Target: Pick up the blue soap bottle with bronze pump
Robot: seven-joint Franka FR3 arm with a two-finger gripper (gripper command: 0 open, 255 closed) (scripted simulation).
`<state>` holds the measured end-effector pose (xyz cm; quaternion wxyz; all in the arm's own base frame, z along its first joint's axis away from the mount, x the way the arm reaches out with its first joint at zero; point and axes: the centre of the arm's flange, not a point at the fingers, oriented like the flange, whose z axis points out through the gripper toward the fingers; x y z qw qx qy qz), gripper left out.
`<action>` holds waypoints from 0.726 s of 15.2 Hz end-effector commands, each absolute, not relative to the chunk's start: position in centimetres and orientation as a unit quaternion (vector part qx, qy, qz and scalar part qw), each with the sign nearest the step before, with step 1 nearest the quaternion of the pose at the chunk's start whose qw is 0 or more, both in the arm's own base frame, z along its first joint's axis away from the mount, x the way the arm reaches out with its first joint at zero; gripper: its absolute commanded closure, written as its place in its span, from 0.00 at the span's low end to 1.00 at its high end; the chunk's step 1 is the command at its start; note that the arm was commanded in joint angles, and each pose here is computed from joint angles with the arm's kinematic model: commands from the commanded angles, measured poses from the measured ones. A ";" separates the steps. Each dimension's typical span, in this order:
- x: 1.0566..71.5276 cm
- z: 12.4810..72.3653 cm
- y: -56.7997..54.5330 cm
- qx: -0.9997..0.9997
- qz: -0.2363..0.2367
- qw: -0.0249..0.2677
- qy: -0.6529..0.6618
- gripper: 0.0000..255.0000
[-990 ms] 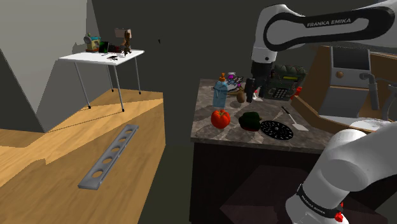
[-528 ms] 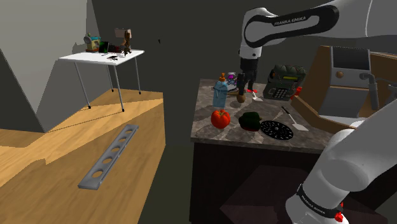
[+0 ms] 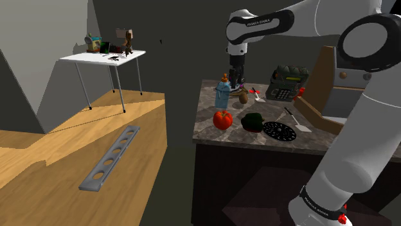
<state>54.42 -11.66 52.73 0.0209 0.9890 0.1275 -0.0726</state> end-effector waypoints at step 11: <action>69.6 50.2 -13.9 0.962 -0.104 0.032 0.250 0.00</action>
